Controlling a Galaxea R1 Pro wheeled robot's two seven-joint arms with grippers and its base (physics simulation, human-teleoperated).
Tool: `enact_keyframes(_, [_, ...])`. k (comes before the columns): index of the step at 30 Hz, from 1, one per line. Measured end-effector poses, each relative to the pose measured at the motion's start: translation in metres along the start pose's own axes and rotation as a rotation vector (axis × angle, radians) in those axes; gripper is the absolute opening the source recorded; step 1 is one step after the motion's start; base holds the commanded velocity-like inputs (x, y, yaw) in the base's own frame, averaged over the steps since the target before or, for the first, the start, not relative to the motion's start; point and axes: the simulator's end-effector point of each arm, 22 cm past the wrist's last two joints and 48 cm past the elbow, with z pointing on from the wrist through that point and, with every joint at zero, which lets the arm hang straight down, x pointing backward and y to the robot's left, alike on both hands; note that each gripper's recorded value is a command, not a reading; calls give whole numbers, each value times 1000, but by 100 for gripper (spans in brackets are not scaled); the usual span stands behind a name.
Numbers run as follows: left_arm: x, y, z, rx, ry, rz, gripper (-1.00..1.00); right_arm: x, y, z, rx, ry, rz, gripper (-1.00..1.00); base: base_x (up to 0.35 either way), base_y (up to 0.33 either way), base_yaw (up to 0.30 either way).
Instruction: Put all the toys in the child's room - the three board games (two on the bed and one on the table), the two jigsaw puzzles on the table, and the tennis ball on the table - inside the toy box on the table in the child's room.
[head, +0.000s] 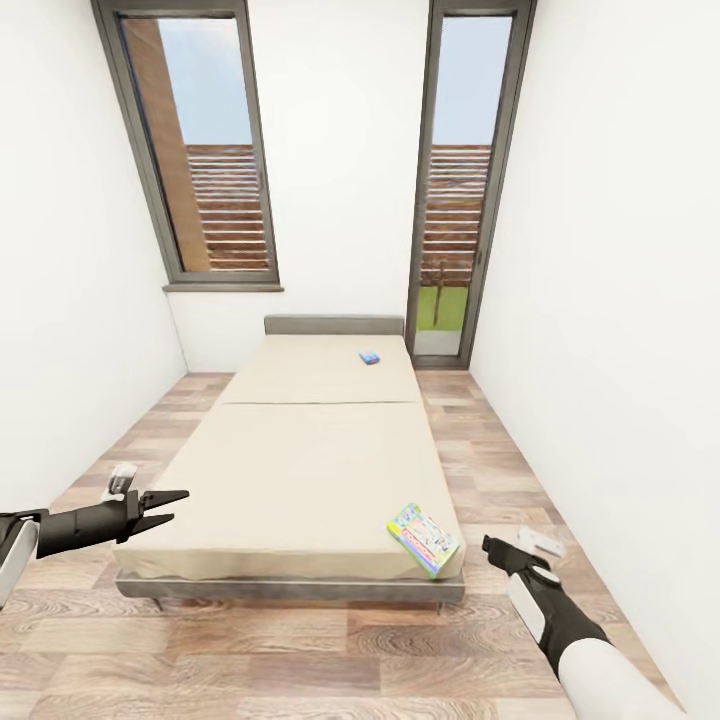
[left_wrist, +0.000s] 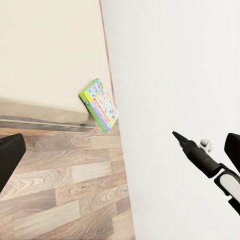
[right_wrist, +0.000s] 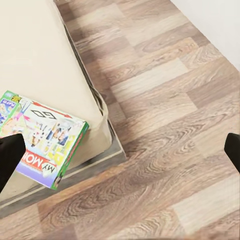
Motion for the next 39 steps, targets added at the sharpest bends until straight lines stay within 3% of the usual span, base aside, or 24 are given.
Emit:
enact_keyframes(2, [1, 2, 1, 0, 0, 0, 100, 5, 3, 1, -4, 8, 43, 100, 0, 0, 0])
enact_keyframes(8, [4, 9, 5, 2, -1, -1, 100, 15, 7, 6, -11, 18, 108, 100, 0, 0, 0])
enact_keyframes(12, [7, 12, 8, 8, 0, -4, 100, 23, 1, 11, -4, 37, 233, 100, 0, 0, 0])
enact_keyframes(13, [7, 11, 9, 14, 1, -3, 100, 26, -2, 12, -4, 48, 305, 100, 0, 0, 0])
enact_keyframes(14, [8, 11, 10, 18, 1, 0, 100, 28, -2, 13, -8, 54, 342, 100, 0, 0, 0])
enact_keyframes(15, [8, 7, 12, 31, 3, 7, 100, 30, 1, 14, -29, 64, 410, 100, 0, 0, 0])
enact_keyframes(21, [22, -23, 39, 134, 33, 36, 100, 35, 28, 17, -172, 108, 583, 100, 0, 0, 0])
enact_keyframes(24, [40, -43, 57, 210, 80, 49, 100, 41, 39, 17, -231, 136, 634, 100, 0, 0, 0])
enact_keyframes(31, [91, -101, 99, 419, 210, 81, 100, 55, 41, 23, -259, 158, 703, 100, 0, 0, 0])
enact_keyframes(39, [118, -130, 124, 516, 254, 104, 100, 66, 42, 30, -264, 160, 770, 100, 0, 0, 0])
